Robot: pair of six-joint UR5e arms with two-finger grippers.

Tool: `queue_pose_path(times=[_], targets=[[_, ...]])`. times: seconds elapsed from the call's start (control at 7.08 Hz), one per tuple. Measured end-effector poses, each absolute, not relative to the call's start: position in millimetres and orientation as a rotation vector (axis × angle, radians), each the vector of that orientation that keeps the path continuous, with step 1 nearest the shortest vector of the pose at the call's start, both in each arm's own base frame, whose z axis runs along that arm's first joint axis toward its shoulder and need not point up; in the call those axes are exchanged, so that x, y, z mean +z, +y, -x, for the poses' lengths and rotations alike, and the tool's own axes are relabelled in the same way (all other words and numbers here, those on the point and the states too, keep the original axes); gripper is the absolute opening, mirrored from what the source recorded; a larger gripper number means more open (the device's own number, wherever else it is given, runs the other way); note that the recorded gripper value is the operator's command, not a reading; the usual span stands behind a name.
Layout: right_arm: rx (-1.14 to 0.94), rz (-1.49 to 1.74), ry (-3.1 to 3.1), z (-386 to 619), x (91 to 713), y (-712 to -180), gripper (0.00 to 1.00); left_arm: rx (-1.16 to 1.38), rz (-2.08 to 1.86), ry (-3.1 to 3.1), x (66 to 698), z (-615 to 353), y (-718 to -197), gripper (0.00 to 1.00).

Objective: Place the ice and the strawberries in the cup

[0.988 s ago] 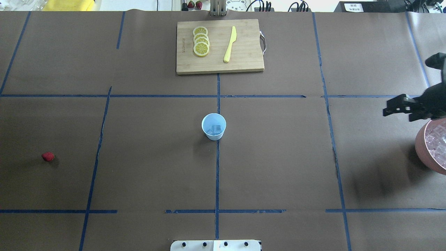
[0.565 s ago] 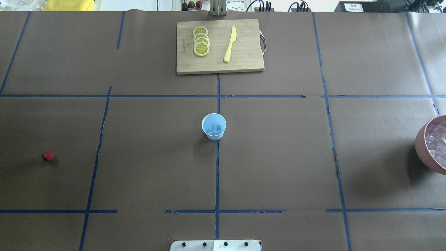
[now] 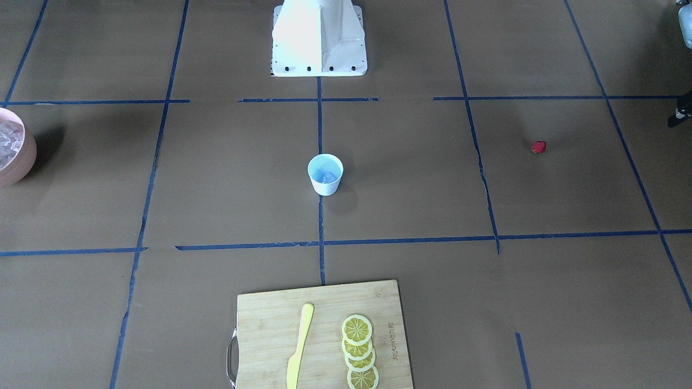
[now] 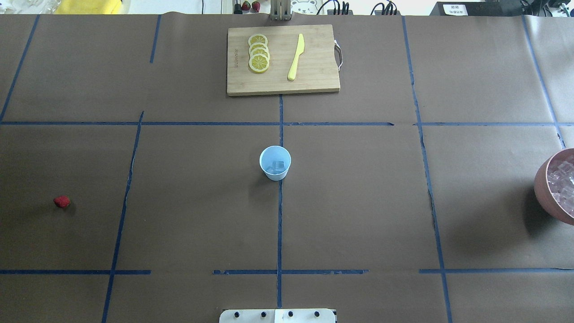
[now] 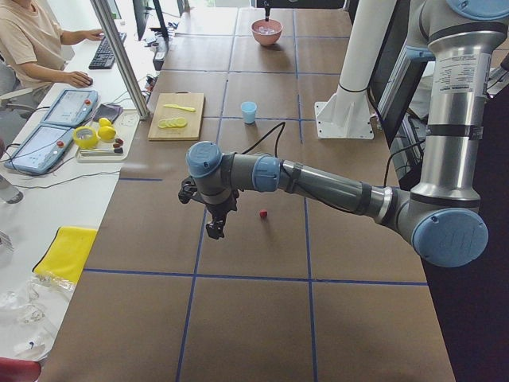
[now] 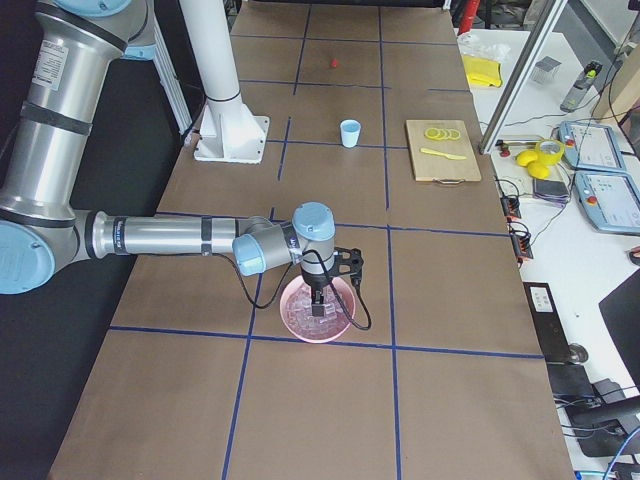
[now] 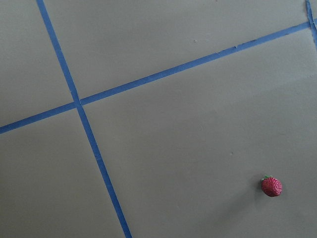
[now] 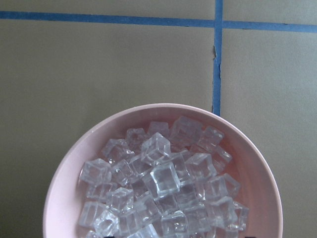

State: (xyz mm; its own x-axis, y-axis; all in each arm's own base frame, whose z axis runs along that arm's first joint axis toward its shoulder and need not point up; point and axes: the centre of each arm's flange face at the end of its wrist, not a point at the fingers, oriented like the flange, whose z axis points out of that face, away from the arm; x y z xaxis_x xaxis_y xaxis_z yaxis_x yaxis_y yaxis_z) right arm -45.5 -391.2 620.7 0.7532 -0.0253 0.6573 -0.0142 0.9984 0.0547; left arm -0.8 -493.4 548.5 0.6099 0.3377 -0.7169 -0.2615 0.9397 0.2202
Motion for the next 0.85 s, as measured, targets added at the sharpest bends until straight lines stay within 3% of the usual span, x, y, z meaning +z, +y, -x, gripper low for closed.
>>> queue_pose_path(times=[0.85], targets=[[-0.102, -0.034, -0.691, 86, 632, -403, 0.8, 0.347, -0.098, 0.848, 549, 1, -493, 1.0]])
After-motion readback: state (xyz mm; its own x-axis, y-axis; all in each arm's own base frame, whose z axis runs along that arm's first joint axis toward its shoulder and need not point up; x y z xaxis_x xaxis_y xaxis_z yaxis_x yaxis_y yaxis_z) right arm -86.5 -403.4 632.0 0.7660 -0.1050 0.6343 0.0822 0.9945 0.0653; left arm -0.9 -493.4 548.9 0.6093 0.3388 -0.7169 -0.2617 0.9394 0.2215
